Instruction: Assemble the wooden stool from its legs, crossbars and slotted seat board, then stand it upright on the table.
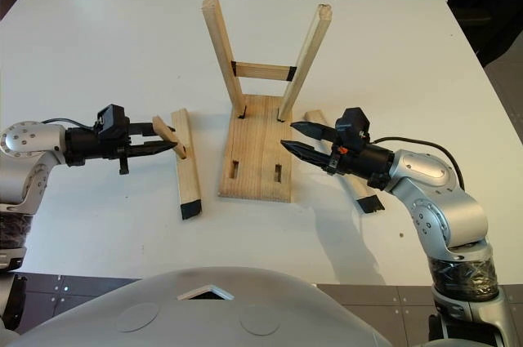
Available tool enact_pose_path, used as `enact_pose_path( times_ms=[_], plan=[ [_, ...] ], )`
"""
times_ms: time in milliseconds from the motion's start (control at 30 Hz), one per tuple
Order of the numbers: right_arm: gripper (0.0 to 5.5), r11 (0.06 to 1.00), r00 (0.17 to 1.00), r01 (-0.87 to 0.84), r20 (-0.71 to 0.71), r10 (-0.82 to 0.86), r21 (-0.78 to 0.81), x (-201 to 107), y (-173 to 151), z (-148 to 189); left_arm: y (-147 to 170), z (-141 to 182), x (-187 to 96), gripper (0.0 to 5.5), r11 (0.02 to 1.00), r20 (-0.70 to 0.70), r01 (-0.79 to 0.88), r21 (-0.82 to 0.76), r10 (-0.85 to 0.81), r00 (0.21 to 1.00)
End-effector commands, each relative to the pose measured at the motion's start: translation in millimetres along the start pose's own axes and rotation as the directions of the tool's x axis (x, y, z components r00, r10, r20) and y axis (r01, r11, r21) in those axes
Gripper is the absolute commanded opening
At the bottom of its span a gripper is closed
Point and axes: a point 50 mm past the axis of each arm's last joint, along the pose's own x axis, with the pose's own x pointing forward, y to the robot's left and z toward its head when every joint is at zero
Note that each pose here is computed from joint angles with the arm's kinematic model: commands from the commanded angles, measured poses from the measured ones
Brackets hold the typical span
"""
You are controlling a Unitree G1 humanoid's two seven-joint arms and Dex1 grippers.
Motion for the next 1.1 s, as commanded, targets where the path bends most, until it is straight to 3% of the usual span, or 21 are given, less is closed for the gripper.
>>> enact_pose_path(
  times_ms=[33, 400, 767, 800, 933, 1100],
  plan=[
    [2.13, 1.000, 1.000, 0.006, -0.005, -0.006, -0.010, 0.3, -1.5, -0.8, -7.4, -18.6, 4.5, 1.28, 0.999, -0.105, 0.052, -0.002, -0.052, 0.993],
    [2.13, 1.000, 0.999, 0.003, -0.041, -0.004, -0.022, 2.7, -2.4, -6.6, -18.9, -64.8, 18.1, 1.28, 0.976, -0.131, 0.092, -0.199, -0.120, 0.984],
    [2.13, 0.999, 0.999, 0.009, -0.053, -0.011, -0.031, 0.2, -2.6, -6.7, -25.9, -76.0, 12.3, 1.28, 0.972, -0.172, 0.073, -0.223, -0.113, 0.979],
    [2.13, 0.999, 0.999, 0.009, -0.053, -0.011, -0.031, 0.4, -2.5, -6.8, -24.9, -74.5, 14.5, 1.64, 0.977, -0.173, 0.068, -0.201, -0.103, 0.979],
    [2.13, 0.999, 0.999, 0.023, -0.043, -0.024, -0.039, 2.3, -6.7, -4.7, -23.4, -69.4, 24.2, 2.20, 0.985, -0.171, 0.063, -0.159, -0.090, 0.981],
    [2.13, 0.998, 0.999, 0.024, -0.030, -0.026, -0.055, 5.3, -10.6, -1.3, -10.2, -60.1, 23.8, 2.63, 0.990, -0.130, 0.015, -0.137, -0.033, 0.991]
  ],
)
